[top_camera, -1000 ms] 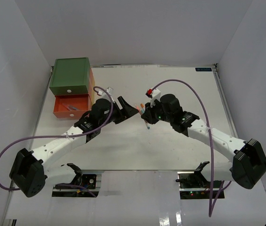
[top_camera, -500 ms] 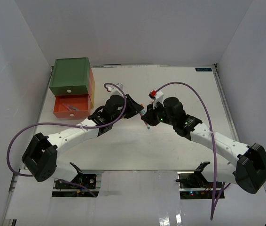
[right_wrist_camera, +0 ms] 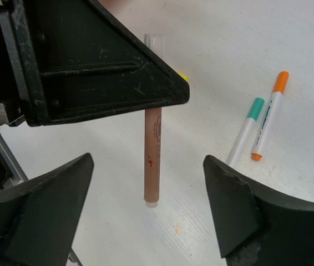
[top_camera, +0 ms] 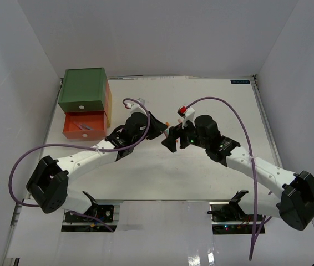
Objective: Sort the stationery into containers
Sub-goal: Place the pen in the drawer.
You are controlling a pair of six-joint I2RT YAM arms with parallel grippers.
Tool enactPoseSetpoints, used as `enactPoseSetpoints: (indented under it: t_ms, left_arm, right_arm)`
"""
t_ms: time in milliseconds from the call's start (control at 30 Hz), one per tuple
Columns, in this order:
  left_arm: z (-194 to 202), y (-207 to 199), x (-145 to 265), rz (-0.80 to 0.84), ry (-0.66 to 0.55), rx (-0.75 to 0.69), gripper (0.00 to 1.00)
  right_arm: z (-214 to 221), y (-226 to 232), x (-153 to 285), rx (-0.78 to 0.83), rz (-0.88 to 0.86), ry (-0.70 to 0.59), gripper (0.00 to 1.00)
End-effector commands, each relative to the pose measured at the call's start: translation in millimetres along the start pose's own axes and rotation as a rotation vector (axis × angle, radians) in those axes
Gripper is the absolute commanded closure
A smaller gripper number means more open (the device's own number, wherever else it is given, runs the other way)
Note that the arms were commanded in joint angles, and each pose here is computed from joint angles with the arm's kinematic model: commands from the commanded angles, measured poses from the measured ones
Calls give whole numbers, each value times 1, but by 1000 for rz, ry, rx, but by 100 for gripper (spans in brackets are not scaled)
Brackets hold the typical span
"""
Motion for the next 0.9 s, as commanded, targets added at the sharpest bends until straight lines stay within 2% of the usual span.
enactPoseSetpoints:
  t_ms: [0, 67, 100, 233, 400, 467, 500, 700, 867]
  left_arm:
    - [-20, 6, 13, -46, -86, -5, 93]
    - [-32, 11, 23, -59, -124, 4, 93]
    - [-39, 27, 26, -112, -136, 16, 93]
    - [-68, 63, 51, -201, -213, 67, 93]
    - [-112, 107, 93, -334, -392, 86, 92]
    - [-122, 122, 104, -388, -412, 90, 92]
    - [-133, 134, 114, -425, -459, 108, 92]
    - [-156, 182, 142, -538, -594, 194, 89]
    - [-162, 203, 141, -551, -630, 257, 86]
  right_arm:
    - [-12, 7, 11, 32, -1, -45, 8]
    - [-11, 4, 16, 43, 32, -52, 4]
    - [-14, 3, 20, 60, 54, -73, 2]
    - [-4, -6, 33, 83, 130, -69, 10]
    - [5, -12, 42, 99, 166, -76, 10]
    - [5, -13, 44, 107, 166, -83, 10]
    - [6, -13, 45, 109, 167, -85, 10]
    - [13, -16, 47, 123, 169, -71, 10]
    - [17, -18, 49, 133, 177, -68, 10]
Point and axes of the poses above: each gripper's point midway between its finger pads, its own x axis back along the fingers, its own y axis along the line the jaws close on, z = x × y, the point moved 9 cm from there along x, back along the fingers, and after that the axes turned 10 degrees about -x, right-handed, at the moved point
